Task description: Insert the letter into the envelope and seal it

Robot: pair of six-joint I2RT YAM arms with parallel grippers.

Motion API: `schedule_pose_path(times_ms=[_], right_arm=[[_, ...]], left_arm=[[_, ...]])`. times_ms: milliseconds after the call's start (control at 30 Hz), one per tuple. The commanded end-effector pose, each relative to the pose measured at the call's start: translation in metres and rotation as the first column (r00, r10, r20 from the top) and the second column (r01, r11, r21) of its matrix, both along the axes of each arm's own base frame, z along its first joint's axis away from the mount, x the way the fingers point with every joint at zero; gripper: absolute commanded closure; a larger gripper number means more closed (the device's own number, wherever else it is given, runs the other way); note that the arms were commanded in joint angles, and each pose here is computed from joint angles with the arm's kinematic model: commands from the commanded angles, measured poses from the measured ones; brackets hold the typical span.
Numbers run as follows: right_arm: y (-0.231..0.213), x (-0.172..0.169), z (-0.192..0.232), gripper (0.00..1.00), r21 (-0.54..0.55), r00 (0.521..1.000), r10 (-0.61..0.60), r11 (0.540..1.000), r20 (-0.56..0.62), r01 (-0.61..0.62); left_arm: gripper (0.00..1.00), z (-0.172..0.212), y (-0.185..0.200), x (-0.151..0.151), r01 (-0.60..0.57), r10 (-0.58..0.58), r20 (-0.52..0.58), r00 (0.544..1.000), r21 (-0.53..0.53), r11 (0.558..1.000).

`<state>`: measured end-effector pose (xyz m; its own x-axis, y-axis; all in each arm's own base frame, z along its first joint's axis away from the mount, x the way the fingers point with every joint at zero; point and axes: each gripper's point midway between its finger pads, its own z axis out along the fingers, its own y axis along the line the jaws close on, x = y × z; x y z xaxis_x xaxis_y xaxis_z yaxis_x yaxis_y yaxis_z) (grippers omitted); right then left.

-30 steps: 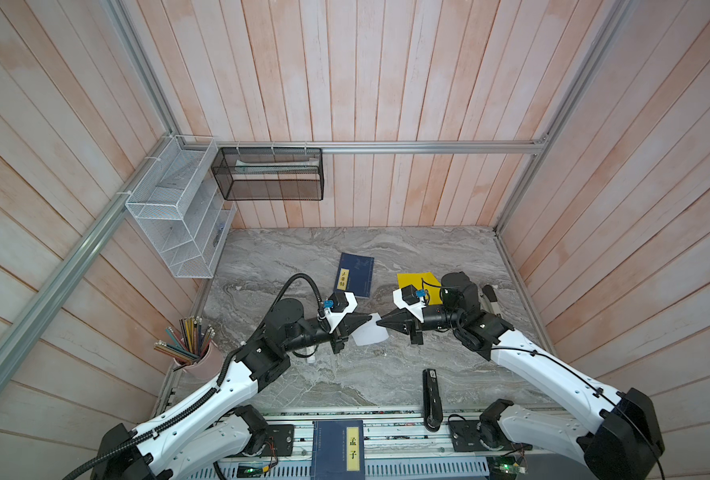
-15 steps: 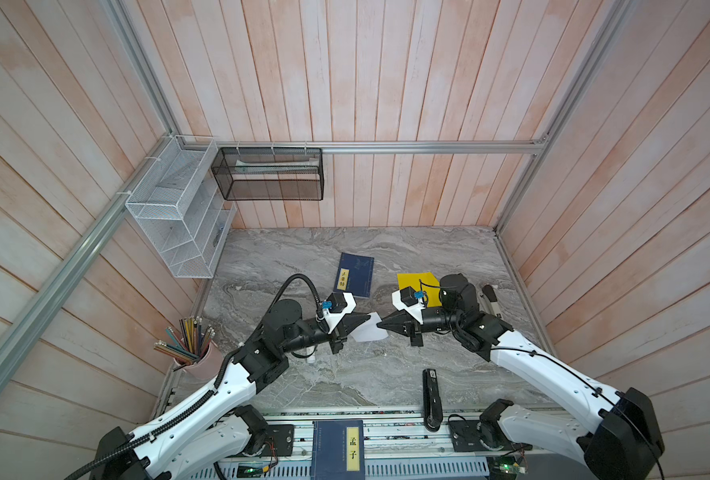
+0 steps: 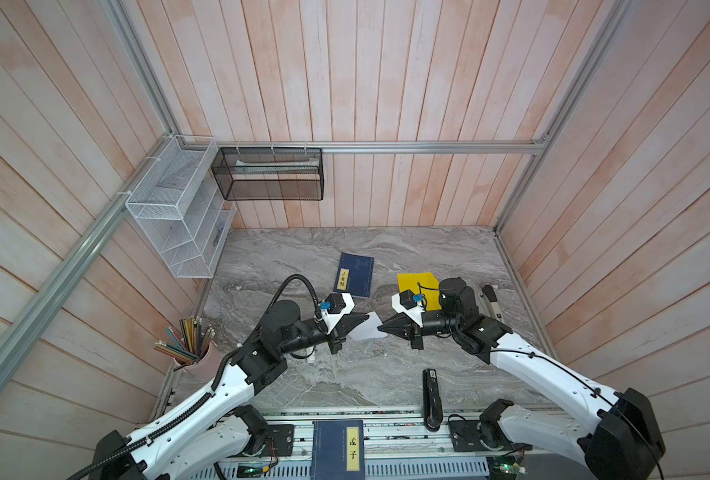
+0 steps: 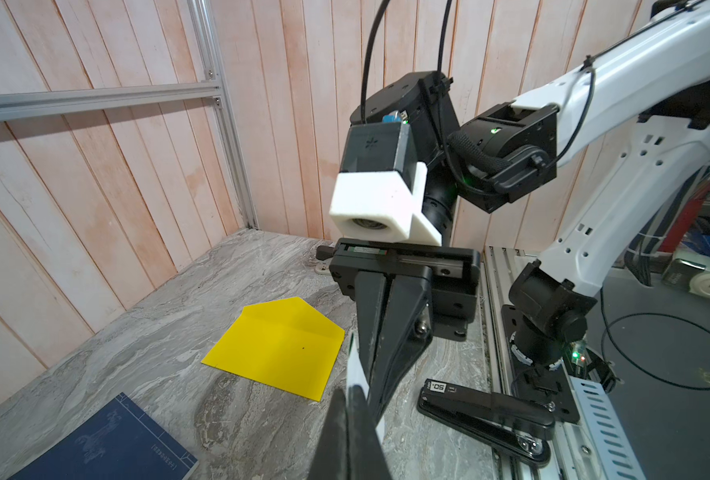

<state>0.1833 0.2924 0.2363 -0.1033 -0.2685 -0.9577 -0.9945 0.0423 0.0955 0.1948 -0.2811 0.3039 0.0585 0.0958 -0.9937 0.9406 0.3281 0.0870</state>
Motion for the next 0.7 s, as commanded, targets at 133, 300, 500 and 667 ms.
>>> schedule_pose_path(times_ms=[133,300,500,667], right_arm=[[-0.006,-0.001,-0.012,1.00,-0.027,0.999,-0.026,0.999,-0.021,0.025],[-0.007,-0.001,-0.016,1.00,-0.035,0.999,-0.030,0.999,-0.026,0.029],[-0.009,0.002,-0.019,0.87,-0.044,0.998,-0.051,0.998,-0.036,0.050],[-0.009,0.003,-0.020,1.00,-0.048,0.998,-0.051,0.998,-0.039,0.049]], left_arm=[[1.00,0.010,0.004,0.001,-0.022,0.023,0.047,0.999,-0.019,1.000],[1.00,0.010,0.004,0.001,-0.022,0.023,0.047,0.999,-0.018,1.000],[1.00,0.012,0.005,0.002,-0.028,0.029,0.053,0.998,-0.021,0.999],[1.00,0.013,0.005,0.001,-0.029,0.030,0.056,0.998,-0.019,0.999]])
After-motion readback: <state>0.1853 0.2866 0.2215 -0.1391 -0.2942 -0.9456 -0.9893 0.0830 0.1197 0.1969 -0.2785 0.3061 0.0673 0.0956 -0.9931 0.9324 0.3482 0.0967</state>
